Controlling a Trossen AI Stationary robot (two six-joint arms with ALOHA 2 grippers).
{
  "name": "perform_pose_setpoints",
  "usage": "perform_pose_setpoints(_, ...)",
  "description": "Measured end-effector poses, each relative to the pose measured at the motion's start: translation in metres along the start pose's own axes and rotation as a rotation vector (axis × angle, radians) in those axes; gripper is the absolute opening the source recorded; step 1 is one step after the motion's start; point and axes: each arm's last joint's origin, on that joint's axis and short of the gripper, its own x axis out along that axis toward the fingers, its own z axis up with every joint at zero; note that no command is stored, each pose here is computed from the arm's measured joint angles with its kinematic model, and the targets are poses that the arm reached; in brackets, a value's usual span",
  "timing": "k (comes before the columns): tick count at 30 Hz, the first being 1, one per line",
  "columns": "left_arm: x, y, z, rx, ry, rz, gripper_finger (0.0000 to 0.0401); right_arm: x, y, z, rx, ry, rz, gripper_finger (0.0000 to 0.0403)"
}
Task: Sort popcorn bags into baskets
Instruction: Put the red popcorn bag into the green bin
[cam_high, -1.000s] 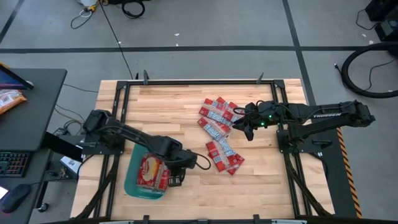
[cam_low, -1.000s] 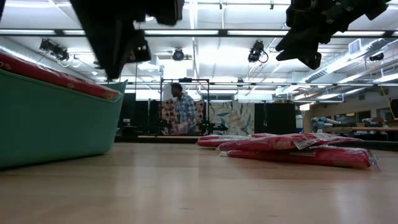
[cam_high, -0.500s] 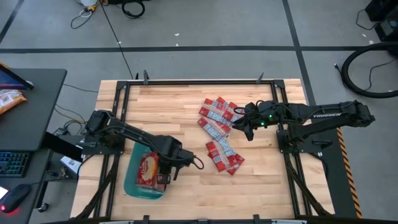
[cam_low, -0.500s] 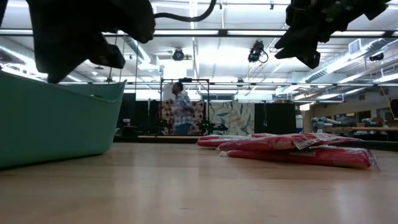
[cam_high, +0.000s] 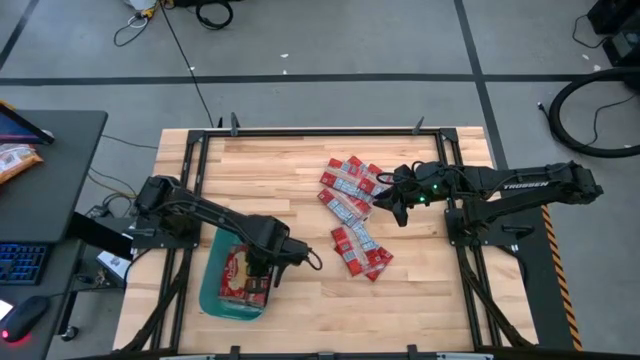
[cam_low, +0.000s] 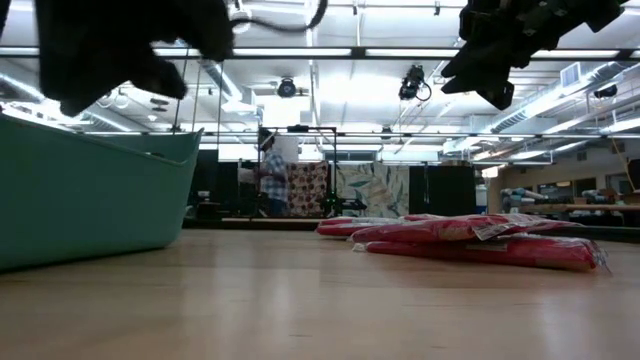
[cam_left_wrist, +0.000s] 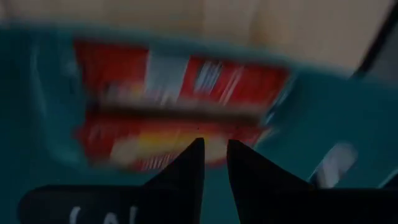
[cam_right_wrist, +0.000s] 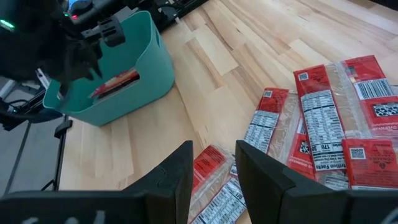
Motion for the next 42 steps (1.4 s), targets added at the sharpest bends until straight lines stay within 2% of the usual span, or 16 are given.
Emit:
perform_pose_setpoints(8, -0.02, -0.006, 0.027, -0.03, -0.312, -0.095, 0.0073, 0.001, -0.002, -0.008, -0.009, 0.081, -0.031, 0.0125)
perform_pose_setpoints(10, -0.032, -0.007, 0.037, -0.031, -0.439, -0.093, 0.0073, 0.003, -0.004, -0.012, -0.008, 0.112, -0.048, 0.0125)
perform_pose_setpoints(13, -0.05, -0.004, 0.051, -0.037, -0.643, 0.008, 0.0073, 0.011, -0.006, -0.017, 0.006, 0.162, -0.075, 0.0125)
perform_pose_setpoints(16, -0.066, -0.004, 0.063, 0.052, -0.845, 0.159, 0.0076, 0.02, -0.008, -0.022, 0.006, 0.21, -0.096, 0.0125)
perform_pose_setpoints(19, -0.065, -0.002, 0.074, 0.106, -0.933, 0.333, 0.0089, 0.025, -0.009, -0.024, 0.027, 0.25, -0.081, 0.0125)
perform_pose_setpoints(21, -0.06, -0.001, 0.084, 0.128, -0.964, 0.374, 0.0106, 0.026, -0.009, -0.027, 0.07, 0.284, -0.068, 0.0125)
perform_pose_setpoints(27, -0.032, 0.004, 0.11, 0.167, -0.943, 0.279, 0.0155, 0.012, -0.013, -0.039, 0.163, 0.436, -0.103, 0.0125)
perform_pose_setpoints(33, -0.002, 0.007, 0.125, 0.255, -0.855, 0.274, 0.0169, -0.022, -0.015, -0.037, 0.219, 0.338, -0.149, 0.0125)
perform_pose_setpoints(37, 0.018, 0.008, 0.133, 0.369, -0.8, 0.347, 0.0169, -0.039, -0.014, -0.033, 0.246, 0.238, -0.123, 0.0125)
perform_pose_setpoints(42, 0.036, 0.014, 0.143, 0.596, -0.725, 0.54, 0.0169, -0.049, -0.012, -0.029, 0.267, 0.161, -0.074, 0.0125)
